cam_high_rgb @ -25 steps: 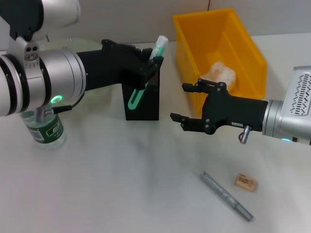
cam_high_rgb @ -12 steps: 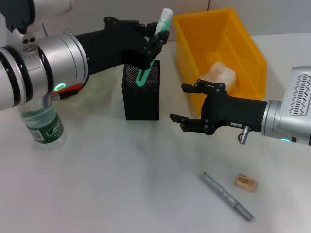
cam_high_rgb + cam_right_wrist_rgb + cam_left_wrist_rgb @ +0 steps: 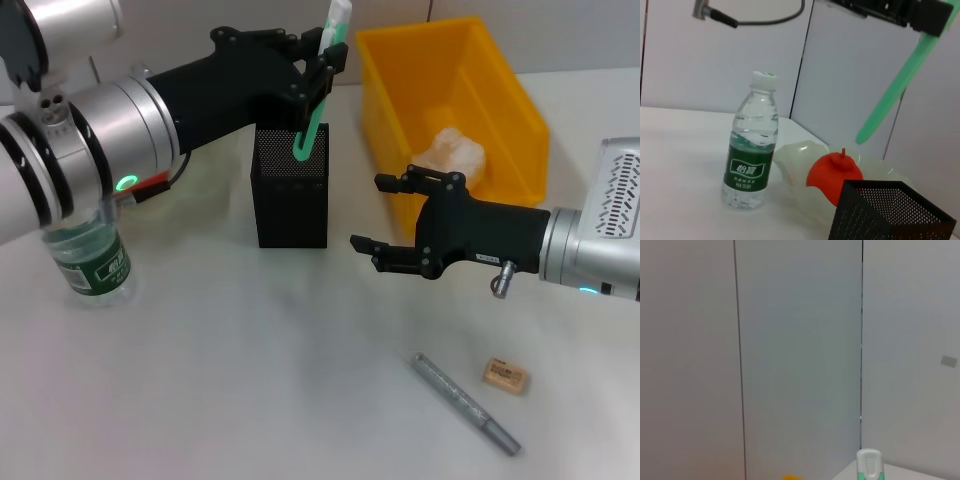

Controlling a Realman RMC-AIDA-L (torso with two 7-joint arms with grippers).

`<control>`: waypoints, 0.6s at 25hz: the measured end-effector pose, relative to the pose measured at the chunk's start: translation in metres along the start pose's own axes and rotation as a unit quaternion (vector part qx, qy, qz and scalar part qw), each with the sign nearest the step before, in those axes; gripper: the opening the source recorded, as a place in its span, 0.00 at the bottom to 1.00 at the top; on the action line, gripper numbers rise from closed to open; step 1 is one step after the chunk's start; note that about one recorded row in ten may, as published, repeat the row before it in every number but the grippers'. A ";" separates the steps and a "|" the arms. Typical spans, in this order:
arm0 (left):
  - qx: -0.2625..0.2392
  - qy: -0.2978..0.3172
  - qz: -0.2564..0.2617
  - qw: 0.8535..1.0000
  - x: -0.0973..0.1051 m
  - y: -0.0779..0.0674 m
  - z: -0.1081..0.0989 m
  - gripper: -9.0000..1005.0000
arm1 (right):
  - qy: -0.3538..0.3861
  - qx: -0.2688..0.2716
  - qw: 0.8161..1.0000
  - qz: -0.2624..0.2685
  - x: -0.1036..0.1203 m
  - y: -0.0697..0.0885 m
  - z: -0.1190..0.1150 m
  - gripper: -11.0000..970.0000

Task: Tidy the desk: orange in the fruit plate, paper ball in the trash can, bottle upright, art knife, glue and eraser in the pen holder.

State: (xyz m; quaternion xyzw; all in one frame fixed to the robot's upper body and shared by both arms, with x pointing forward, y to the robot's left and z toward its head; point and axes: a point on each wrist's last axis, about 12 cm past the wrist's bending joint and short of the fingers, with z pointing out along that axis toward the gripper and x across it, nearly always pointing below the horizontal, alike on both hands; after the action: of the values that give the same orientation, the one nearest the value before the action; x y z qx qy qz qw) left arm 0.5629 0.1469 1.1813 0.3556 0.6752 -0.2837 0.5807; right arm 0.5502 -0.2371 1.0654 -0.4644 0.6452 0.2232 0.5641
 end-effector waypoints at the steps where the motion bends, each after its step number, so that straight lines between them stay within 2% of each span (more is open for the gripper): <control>1: 0.002 -0.002 -0.004 1.000 0.004 0.002 0.003 0.20 | 0.000 0.000 1.000 0.002 0.000 0.000 0.000 0.79; 15: -0.008 -0.037 -0.014 0.999 0.027 0.017 0.019 0.20 | 0.001 0.000 1.000 0.004 0.001 0.001 -0.001 0.79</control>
State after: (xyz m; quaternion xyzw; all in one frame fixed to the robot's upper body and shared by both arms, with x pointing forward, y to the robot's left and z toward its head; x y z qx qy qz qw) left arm 0.5854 0.1460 1.1520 0.3309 0.6606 -0.2988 0.6040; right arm 0.5492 -0.2379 1.0645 -0.4620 0.6475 0.2246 0.5629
